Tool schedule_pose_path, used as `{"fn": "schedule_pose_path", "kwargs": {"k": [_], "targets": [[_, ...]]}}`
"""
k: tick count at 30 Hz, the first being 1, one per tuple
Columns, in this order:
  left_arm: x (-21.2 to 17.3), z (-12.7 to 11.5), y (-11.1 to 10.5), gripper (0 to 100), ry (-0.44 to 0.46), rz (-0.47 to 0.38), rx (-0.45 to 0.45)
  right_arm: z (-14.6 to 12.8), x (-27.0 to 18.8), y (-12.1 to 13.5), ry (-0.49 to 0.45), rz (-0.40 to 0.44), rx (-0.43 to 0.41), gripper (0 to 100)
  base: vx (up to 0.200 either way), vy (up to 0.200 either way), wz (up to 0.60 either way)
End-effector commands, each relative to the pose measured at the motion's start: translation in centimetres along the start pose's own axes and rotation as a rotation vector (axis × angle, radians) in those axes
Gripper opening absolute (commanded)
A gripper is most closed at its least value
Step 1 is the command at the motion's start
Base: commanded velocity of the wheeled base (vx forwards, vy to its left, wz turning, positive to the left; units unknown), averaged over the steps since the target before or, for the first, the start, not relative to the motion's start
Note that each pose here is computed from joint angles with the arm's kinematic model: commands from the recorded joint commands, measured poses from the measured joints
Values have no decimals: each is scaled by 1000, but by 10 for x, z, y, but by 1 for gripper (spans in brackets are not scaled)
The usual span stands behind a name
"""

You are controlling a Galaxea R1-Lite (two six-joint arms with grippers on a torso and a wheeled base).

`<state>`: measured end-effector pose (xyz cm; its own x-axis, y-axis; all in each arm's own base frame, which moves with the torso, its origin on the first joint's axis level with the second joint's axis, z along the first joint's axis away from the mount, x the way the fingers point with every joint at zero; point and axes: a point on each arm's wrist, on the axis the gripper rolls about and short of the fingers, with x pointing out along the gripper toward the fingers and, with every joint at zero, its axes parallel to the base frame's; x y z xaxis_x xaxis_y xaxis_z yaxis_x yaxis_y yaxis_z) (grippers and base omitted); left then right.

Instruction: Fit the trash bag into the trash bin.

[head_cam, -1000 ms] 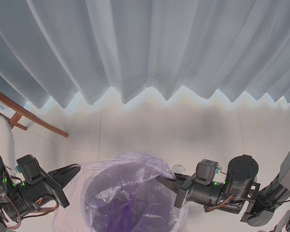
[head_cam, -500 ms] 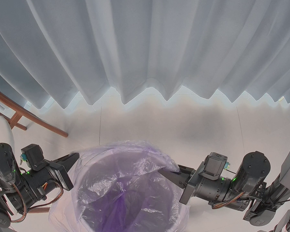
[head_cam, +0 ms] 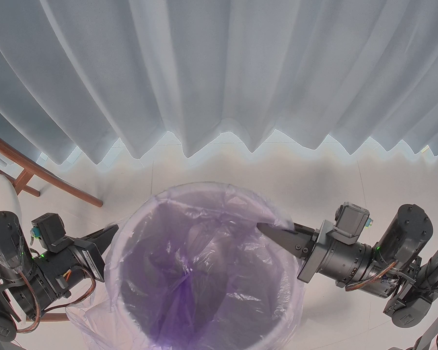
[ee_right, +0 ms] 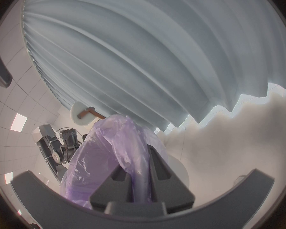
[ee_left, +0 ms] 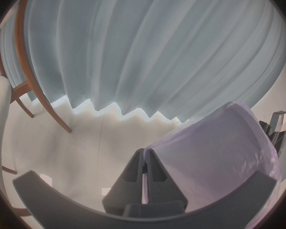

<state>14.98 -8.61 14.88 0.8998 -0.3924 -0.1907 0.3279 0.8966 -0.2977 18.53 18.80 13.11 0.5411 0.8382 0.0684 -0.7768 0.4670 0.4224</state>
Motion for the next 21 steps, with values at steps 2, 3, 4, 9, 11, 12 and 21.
{"fn": "schedule_pose_path", "kwargs": {"k": [2,3,4,9,11,12,21], "targets": [[1,5,-3,0,-20,-16,-45,14,-4,-1,-62,-2,-5,0,0,0,0],[1,7,-4,0,-26,-18,-58,14,-4,-1,-63,-1,-4,0,0,0,0],[2,8,-4,0,-30,-20,-70,14,-5,-1,-63,-1,-1,0,0,0,0],[1,7,-4,0,-26,-22,-73,14,-5,-1,-61,-2,3,0,0,0,0],[2,8,-5,100,-29,-23,-77,16,-4,-1,-69,1,2,0,0,0,0],[2,9,-6,100,-33,-25,-80,18,-3,-1,-79,1,3,0,0,0,0],[2,29,0,100,-122,6,-121,34,20,-47,-194,-191,-1,0,0,0,0]]}}
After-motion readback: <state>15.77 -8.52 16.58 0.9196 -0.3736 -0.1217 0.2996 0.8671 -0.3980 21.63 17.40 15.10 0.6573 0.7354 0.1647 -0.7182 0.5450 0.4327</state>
